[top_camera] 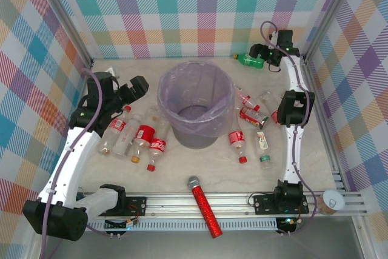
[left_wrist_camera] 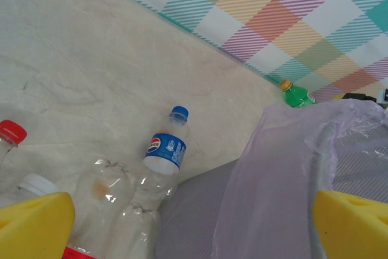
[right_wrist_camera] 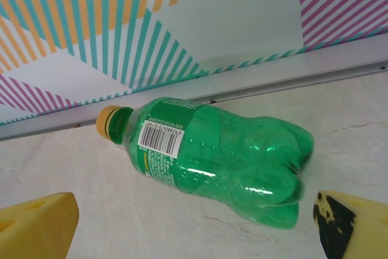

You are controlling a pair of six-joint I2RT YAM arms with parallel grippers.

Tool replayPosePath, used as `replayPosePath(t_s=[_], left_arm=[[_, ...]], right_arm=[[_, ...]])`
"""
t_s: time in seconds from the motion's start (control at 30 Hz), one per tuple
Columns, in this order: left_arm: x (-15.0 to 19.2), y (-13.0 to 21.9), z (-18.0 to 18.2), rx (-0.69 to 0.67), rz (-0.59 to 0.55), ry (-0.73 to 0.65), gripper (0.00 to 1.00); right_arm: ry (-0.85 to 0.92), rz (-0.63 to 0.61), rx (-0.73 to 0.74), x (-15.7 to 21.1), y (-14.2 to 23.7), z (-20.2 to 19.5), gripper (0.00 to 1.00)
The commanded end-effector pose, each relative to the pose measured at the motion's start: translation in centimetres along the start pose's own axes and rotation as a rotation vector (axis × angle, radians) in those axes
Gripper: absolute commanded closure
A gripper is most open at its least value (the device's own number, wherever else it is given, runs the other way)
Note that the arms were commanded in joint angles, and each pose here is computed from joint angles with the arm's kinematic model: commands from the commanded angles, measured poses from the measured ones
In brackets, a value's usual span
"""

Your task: Put the plastic bottles in the bin

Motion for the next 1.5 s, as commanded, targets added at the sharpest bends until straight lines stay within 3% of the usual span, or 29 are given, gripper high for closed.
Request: replayPosePath(t_s=[0.0, 0.6, 0.9, 1.1, 1.3, 1.47], left_arm=[[0.1, -0.1, -0.2, 0.007, -0.013, 0.014, 0.0], [0.4, -1.0, 0.0, 0.006, -0.008, 0.041, 0.0], [0.5, -1.4, 0.2, -0.002, -0.003, 0.045, 0.0], [0.4, -1.6, 0.2, -0.005, -0.004, 0.045, 0.0], [0.2, -2.1, 0.1, -0.007, 0.009, 0.032, 0.0], [0.3, -2.5, 0.2, -0.013, 0.011, 0.032, 0.0]], right_arm=[[-0.053, 0.001, -0.066, -0.3, -0.7, 0.0, 0.01], [-0.011, 0.099, -0.046, 2.1, -1.2, 0.5, 0.0], [0.172, 0.182, -0.104, 5.1, -0.6, 5.4, 0.01], [0.269, 0.31, -0.168, 8.8, 2.5, 8.8, 0.0], [0.33, 0.198, 0.136, 7.2, 3.5, 6.6, 0.0], [0.37, 0.17, 0.151, 6.4, 0.8, 6.1, 0.0]])
Point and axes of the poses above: each hand's point on the last joint's axis, 136 mm out from that joint toward the fingers, its own y axis back along the fingers, its own z axis along the line the jaws close on, x = y × z, the point moved 7 cm from there along y, back along the fingers, and after that the axes turned 13 degrees about -y, right-handed, at the moved point
